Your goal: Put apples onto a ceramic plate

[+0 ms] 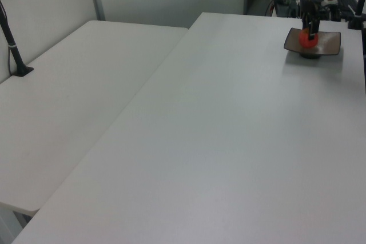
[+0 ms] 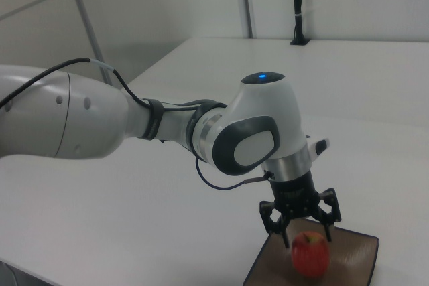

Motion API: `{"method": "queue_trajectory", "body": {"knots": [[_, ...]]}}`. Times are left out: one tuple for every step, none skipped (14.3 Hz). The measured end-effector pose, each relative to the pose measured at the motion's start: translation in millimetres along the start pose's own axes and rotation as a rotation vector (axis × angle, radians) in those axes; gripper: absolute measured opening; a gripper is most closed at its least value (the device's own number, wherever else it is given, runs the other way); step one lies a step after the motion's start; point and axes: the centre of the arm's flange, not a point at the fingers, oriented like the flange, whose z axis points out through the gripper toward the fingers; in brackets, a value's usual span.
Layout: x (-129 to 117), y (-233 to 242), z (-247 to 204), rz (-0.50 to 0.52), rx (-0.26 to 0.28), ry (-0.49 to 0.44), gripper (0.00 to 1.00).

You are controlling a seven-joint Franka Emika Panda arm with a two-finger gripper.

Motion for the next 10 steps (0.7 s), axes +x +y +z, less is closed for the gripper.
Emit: {"method": "queue_trajectory", "body": {"knots": [[0.3,-0.1,0.8,-0.001,0.001,-0.001,0.91],[0.5,-0.2,0.6,-0.002,0.001,-0.001,0.99],[0.7,-0.1,0.3,-0.002,0.0,0.0,1.0],[0.8,0.0,0.0,-0.002,0.0,0.0,1.0],[0.8,0.2,-0.1,-0.002,-0.001,0.0,1.0],[0.8,0.2,-0.3,-0.002,-0.001,0.0,1.0],[0.9,0.4,-0.6,-0.002,-0.002,0.001,1.0],[1.1,0.7,-1.3,-0.002,-0.003,0.001,1.0],[1.4,0.9,-2.3,-0.002,-0.005,0.002,1.0],[1.9,1.1,-3.8,-0.001,-0.007,0.004,1.0]]}}
